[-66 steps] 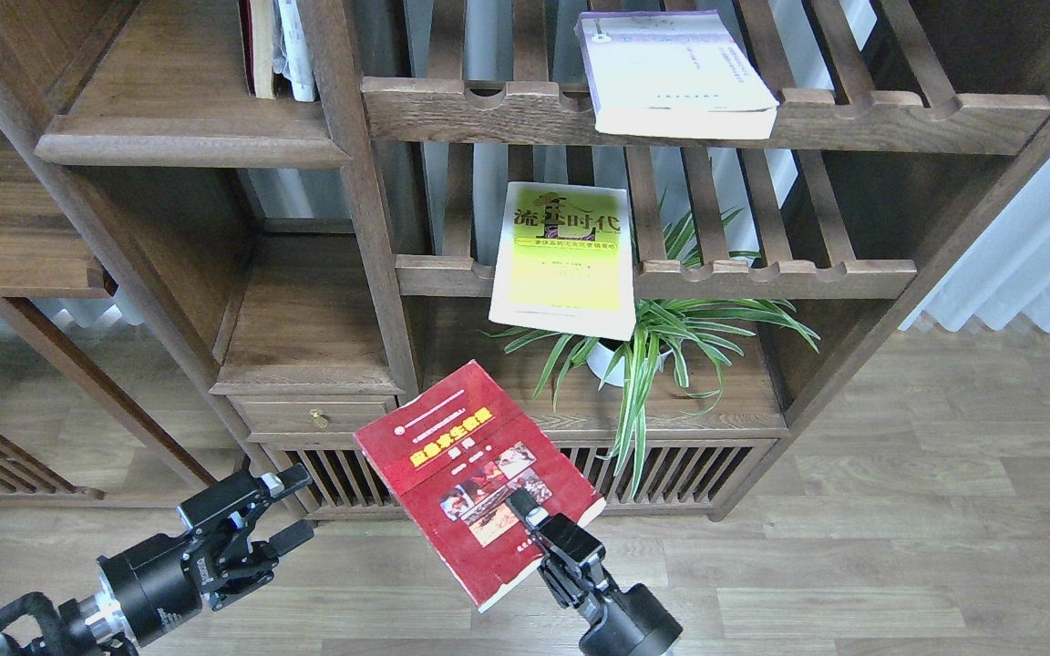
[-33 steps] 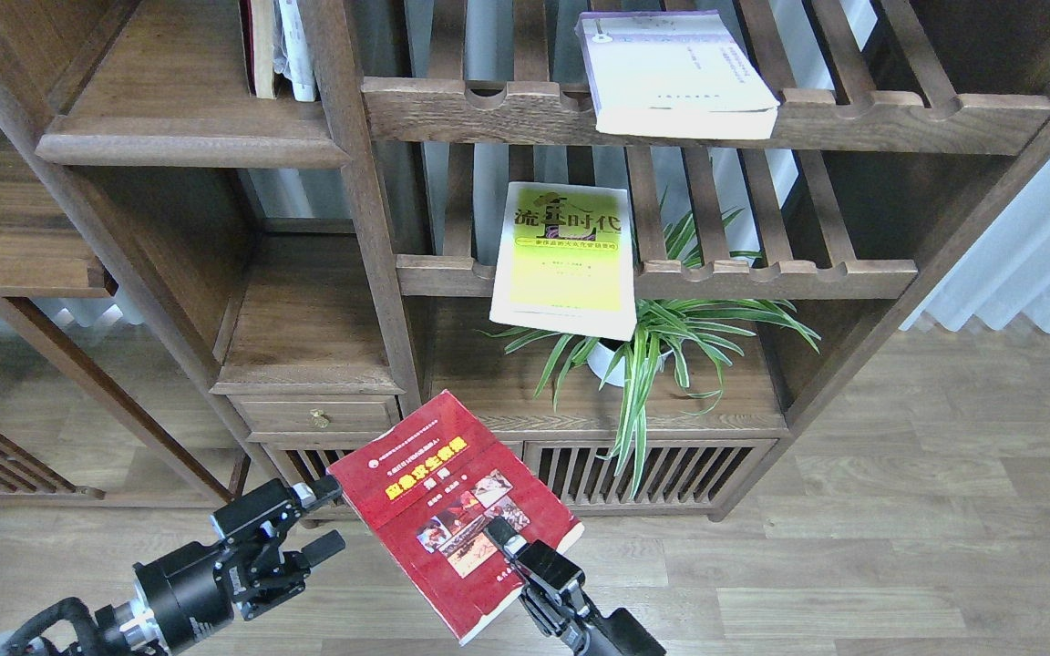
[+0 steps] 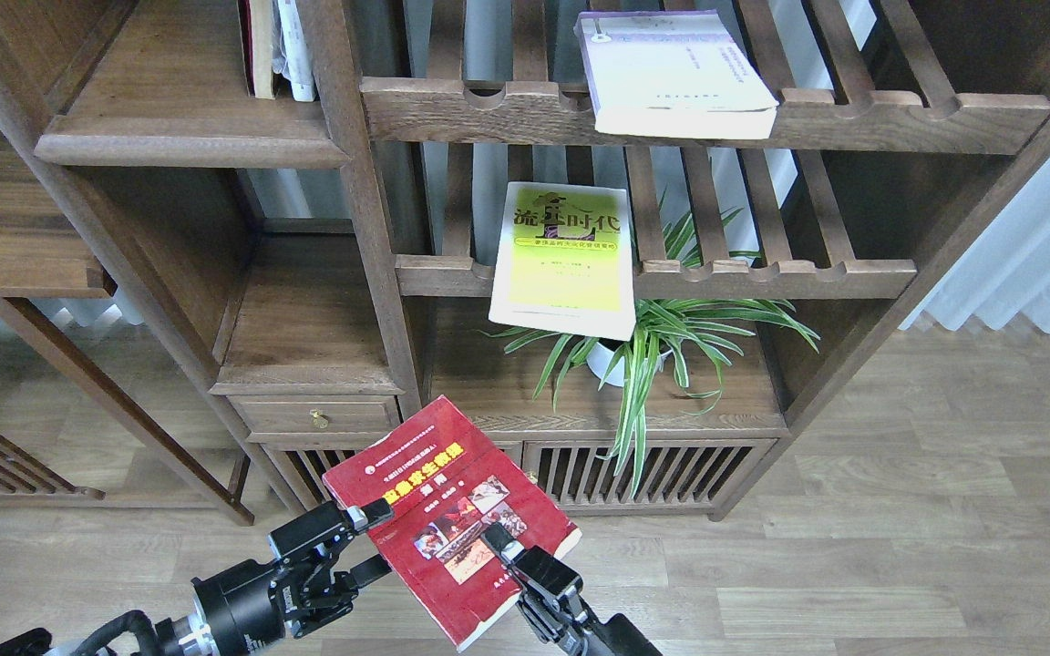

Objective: Organize books on shelf
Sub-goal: 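Grasp the red book with the left gripper and open the right gripper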

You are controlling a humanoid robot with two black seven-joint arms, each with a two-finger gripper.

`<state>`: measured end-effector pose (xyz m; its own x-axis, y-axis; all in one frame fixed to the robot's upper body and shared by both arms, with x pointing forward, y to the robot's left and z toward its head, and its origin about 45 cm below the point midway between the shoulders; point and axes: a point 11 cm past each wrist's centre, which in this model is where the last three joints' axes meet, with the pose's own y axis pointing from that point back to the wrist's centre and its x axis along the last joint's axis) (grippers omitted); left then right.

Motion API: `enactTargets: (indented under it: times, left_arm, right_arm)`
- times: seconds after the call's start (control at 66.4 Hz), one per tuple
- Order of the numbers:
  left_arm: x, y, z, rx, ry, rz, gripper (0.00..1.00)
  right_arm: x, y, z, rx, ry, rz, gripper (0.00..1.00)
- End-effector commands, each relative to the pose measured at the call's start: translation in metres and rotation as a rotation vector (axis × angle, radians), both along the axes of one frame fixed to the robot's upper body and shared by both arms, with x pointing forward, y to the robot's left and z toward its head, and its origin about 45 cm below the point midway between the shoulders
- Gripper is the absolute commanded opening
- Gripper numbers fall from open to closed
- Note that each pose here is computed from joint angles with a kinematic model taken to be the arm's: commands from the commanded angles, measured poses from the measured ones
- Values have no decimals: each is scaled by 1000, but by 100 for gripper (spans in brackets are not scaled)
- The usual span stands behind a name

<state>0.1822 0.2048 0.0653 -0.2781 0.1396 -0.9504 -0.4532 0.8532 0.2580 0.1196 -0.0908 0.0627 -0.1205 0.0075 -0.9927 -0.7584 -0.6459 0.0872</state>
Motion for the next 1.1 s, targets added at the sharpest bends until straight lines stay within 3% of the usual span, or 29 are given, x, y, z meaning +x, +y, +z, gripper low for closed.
enactTargets:
  times: [0.0, 0.331, 0.663, 0.964, 1.084]
  left_arm:
    - [5, -2, 2, -1, -13, -6, 99]
    - [7, -14, -1, -21, -9, -1, 89]
    - [6, -15, -2, -22, -6, -4, 62]
    - [12, -18, 1, -25, -23, -7, 59]
    - [12, -18, 1, -25, -23, -7, 51]
  right_arm:
    - [-2, 0, -1, -1, 5, -1, 4]
    - [-2, 0, -1, -1, 6, -1, 4]
    - [-5, 2, -1, 2, 8, 10, 4]
    - [-9, 4, -2, 3, 16, 14, 4]
    - [-9, 3, -2, 3, 18, 12, 4]
